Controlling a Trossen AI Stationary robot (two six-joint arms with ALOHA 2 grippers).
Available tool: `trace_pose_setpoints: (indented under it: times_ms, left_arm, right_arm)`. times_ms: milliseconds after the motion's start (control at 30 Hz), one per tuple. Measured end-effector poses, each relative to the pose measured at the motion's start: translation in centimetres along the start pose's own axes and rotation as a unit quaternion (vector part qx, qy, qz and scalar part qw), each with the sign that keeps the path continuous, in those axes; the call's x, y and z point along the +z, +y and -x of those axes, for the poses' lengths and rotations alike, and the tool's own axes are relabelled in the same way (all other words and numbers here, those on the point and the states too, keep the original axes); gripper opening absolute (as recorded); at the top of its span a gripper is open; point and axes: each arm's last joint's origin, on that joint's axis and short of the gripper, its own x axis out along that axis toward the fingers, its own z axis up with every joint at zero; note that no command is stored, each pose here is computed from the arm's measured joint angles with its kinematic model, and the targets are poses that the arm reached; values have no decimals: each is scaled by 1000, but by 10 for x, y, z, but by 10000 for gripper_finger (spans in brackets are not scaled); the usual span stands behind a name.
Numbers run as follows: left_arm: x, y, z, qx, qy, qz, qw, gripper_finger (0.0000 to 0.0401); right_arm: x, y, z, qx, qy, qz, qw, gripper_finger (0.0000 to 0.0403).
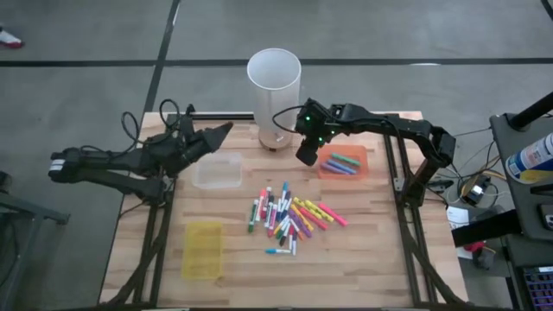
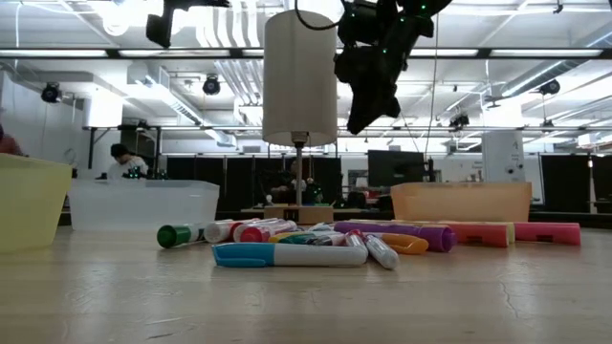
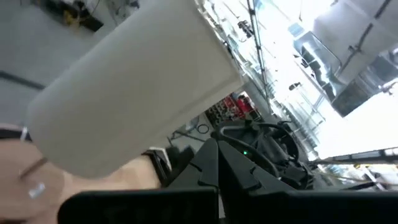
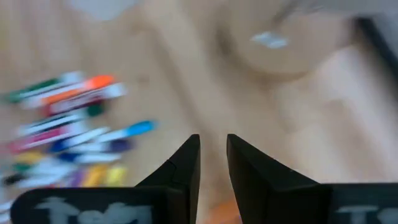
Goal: Pick & Place Markers
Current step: Put the right light yellow highlighter pen into the orange bin
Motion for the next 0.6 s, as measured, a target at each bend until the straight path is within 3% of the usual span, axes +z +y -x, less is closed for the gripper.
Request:
trace_pose_setpoints:
  times_ms: [167, 333, 500, 600]
  left_arm:
    - [5, -4, 7, -55, 45, -32, 997, 0]
    - [9, -10, 15, -139, 116, -28, 983, 0]
    - [15, -13, 22, -176, 145, 10, 974, 0]
    - [17, -15, 25, -190, 150, 19, 970, 0]
  right_arm:
    - [-4, 21, -2, 71, 20, -43, 996, 63]
    - [-14, 62, -7, 96, 35, -27, 994, 63]
    - [-31, 98, -12, 35, 30, -48, 998, 63]
    - [-40, 110, -14, 3, 28, -105, 994, 65]
